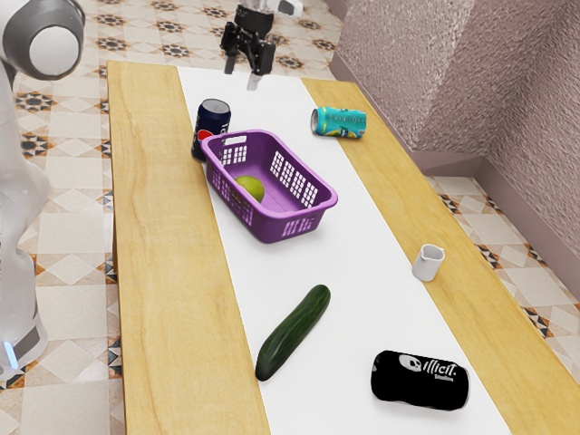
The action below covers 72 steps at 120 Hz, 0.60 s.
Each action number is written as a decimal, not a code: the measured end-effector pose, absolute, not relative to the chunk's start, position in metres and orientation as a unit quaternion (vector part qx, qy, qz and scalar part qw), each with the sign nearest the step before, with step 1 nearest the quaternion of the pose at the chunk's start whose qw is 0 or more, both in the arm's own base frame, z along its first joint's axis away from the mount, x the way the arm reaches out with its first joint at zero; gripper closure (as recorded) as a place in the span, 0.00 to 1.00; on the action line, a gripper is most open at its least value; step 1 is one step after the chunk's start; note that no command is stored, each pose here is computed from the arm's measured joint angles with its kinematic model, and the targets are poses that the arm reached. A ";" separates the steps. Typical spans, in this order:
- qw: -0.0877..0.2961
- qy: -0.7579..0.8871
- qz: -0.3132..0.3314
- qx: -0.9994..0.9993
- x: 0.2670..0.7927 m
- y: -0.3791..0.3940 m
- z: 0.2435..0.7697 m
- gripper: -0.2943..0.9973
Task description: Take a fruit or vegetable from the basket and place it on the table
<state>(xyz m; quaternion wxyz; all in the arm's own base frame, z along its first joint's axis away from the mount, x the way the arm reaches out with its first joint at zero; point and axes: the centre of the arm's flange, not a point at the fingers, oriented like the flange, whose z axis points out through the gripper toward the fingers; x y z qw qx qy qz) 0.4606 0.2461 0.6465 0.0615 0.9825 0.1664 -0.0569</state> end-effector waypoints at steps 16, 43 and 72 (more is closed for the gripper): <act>0.013 0.181 -0.028 0.983 0.469 0.244 0.656 0.23; 0.018 0.134 -0.019 0.991 0.503 0.174 0.610 0.23; 0.016 0.162 -0.013 0.987 0.490 0.162 0.587 0.23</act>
